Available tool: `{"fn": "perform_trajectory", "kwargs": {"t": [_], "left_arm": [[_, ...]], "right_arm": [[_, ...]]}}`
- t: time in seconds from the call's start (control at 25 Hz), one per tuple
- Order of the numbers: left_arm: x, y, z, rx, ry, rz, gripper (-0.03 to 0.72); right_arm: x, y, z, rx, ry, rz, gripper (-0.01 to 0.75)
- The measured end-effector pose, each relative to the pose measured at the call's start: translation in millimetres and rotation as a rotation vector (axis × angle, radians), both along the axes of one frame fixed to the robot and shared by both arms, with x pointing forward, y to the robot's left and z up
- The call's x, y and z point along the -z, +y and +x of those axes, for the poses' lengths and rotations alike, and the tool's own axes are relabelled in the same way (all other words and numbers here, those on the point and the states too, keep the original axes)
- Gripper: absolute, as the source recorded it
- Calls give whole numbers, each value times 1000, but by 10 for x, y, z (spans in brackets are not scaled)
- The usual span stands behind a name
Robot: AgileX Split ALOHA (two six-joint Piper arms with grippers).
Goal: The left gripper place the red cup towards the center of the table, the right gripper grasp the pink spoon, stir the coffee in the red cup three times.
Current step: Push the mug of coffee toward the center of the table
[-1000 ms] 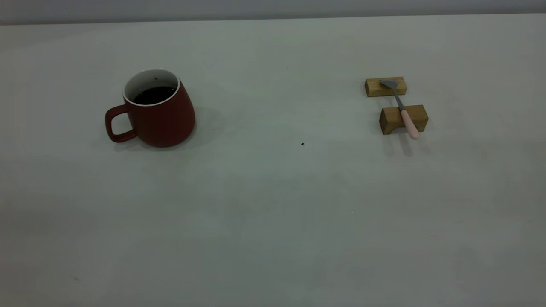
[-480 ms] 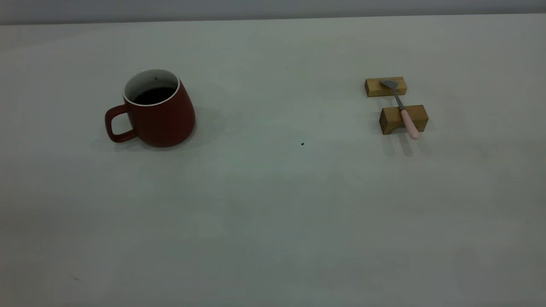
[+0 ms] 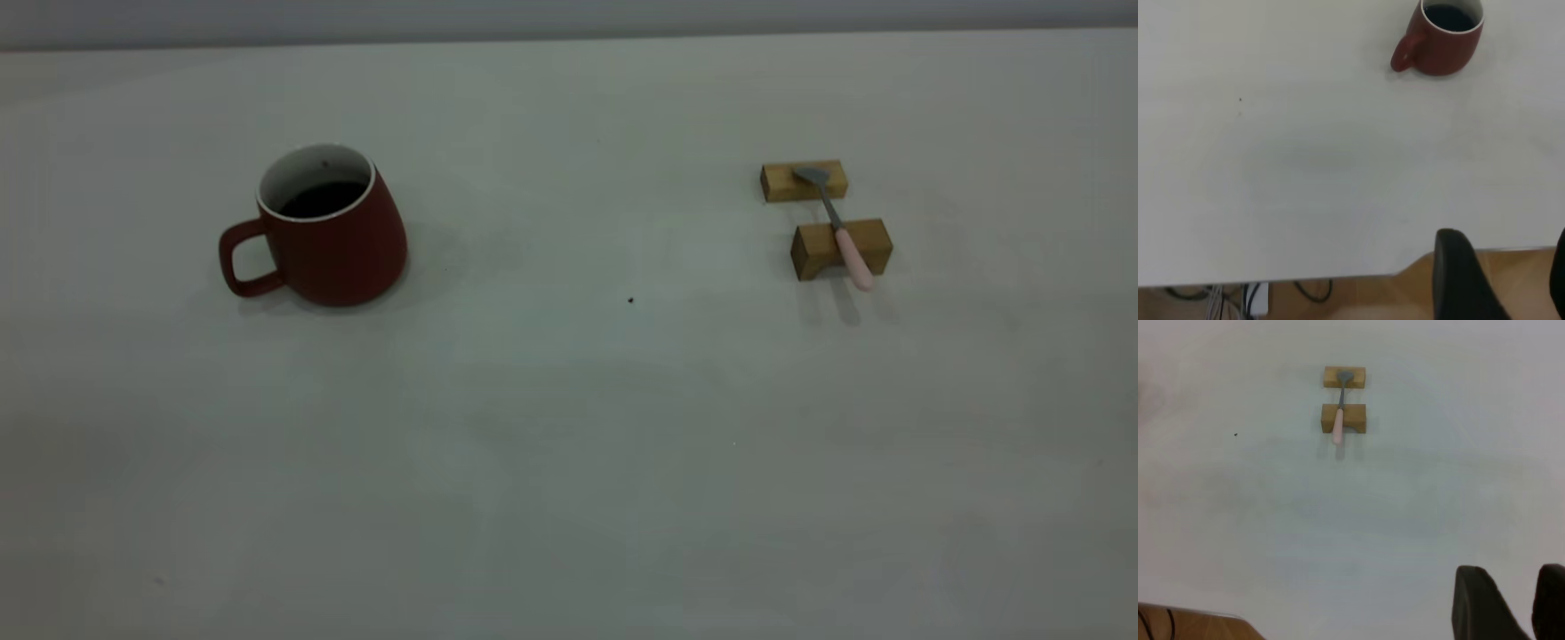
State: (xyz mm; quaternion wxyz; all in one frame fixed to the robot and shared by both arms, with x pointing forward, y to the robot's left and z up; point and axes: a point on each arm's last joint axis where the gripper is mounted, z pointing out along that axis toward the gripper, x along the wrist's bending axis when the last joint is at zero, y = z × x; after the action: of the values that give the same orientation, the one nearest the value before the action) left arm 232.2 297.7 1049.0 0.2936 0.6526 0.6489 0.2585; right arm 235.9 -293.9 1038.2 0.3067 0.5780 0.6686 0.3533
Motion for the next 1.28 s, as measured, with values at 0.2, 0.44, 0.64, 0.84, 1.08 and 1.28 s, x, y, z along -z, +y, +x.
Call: {"fn": "perform_trajectory", "kwargs": {"t": [0.2, 0.44, 0.64, 0.84, 1.08, 1.28], "left_arm": [[-191, -1, 371, 10, 136, 14, 407], [-79, 23, 1154, -9, 283, 41, 407], [199, 31, 1872, -5, 450, 61, 407], [443, 24, 2552, 24, 505, 78, 407], [917, 23, 3351, 145, 599, 149, 407], [1304, 8, 3907, 404, 616, 280, 407]], "right_arm": [[0, 0, 0, 0, 0, 0, 240], [0, 0, 0, 0, 0, 0, 240], [0, 0, 0, 0, 0, 0, 240], [0, 0, 0, 0, 0, 0, 240], [0, 0, 0, 0, 0, 0, 240], [0, 0, 0, 0, 0, 0, 240]]}}
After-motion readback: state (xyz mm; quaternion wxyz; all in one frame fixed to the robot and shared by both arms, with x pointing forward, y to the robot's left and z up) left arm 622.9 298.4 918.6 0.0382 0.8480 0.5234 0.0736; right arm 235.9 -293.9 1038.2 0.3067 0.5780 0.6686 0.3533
